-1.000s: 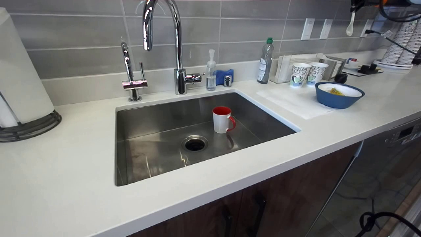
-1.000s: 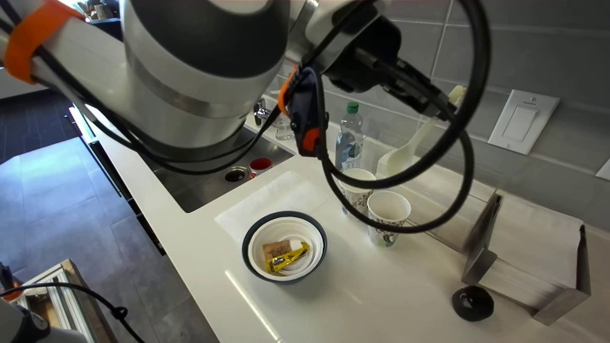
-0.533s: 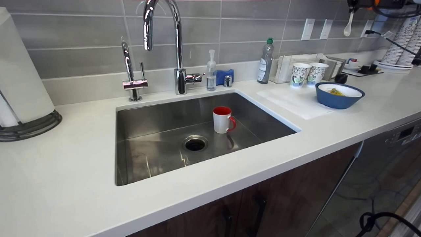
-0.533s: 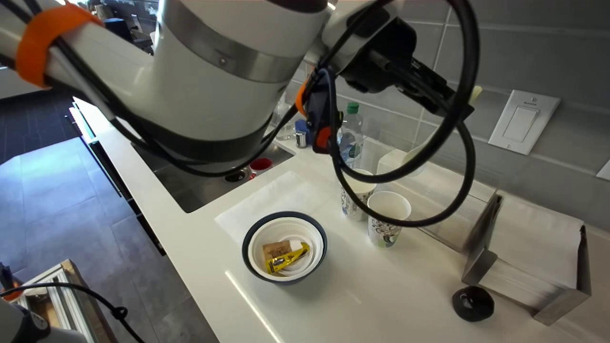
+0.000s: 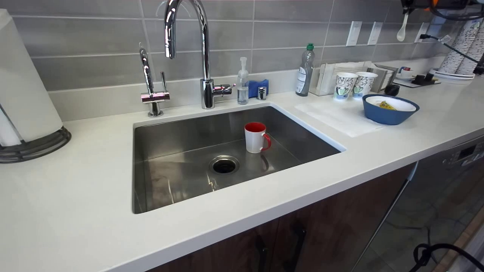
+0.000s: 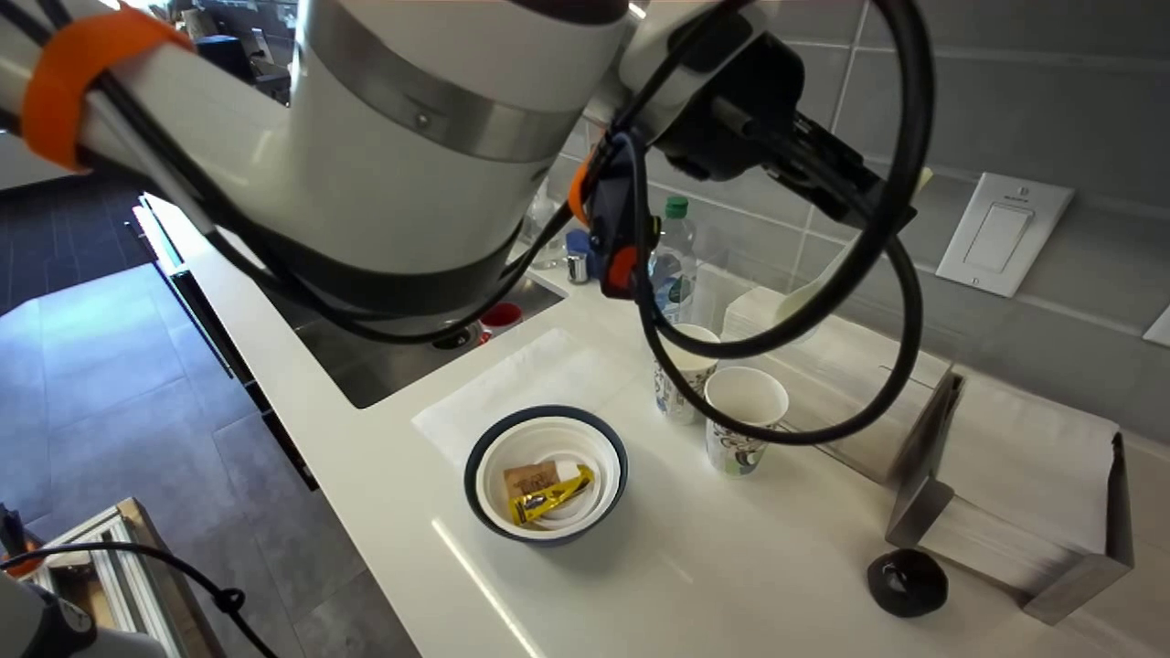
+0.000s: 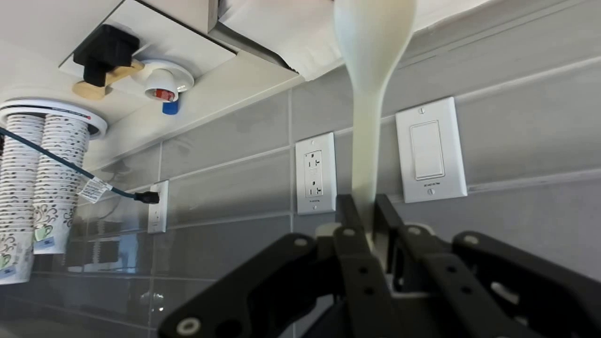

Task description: Put the spoon into the cup on the right

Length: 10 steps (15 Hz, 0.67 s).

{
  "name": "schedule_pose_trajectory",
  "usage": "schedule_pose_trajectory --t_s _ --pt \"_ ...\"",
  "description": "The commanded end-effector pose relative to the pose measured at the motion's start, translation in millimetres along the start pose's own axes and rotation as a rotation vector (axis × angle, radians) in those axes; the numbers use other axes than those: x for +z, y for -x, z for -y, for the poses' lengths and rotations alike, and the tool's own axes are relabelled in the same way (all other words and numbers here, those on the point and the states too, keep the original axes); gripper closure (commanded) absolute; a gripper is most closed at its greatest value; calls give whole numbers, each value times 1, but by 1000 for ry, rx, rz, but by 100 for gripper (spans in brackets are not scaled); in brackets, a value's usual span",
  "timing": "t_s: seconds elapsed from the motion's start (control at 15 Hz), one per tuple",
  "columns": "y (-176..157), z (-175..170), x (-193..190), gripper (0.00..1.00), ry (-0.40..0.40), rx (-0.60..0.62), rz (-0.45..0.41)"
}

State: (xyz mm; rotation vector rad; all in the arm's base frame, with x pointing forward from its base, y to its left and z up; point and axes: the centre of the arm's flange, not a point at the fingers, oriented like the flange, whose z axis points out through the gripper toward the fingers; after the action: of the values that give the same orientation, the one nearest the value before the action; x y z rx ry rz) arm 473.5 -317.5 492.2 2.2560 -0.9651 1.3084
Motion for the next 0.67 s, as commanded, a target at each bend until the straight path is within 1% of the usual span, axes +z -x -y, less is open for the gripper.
schedule_pose_trajectory --t_s 0.0,0.2,0.27,0.4,0.6 --pt "17 17 16 97 15 21 -37" --pt "30 36 40 97 50 39 -80" --pt "32 43 45 97 60 55 -83" --pt "49 56 59 97 80 47 -50" --pt "95 71 82 97 120 -20 -3"
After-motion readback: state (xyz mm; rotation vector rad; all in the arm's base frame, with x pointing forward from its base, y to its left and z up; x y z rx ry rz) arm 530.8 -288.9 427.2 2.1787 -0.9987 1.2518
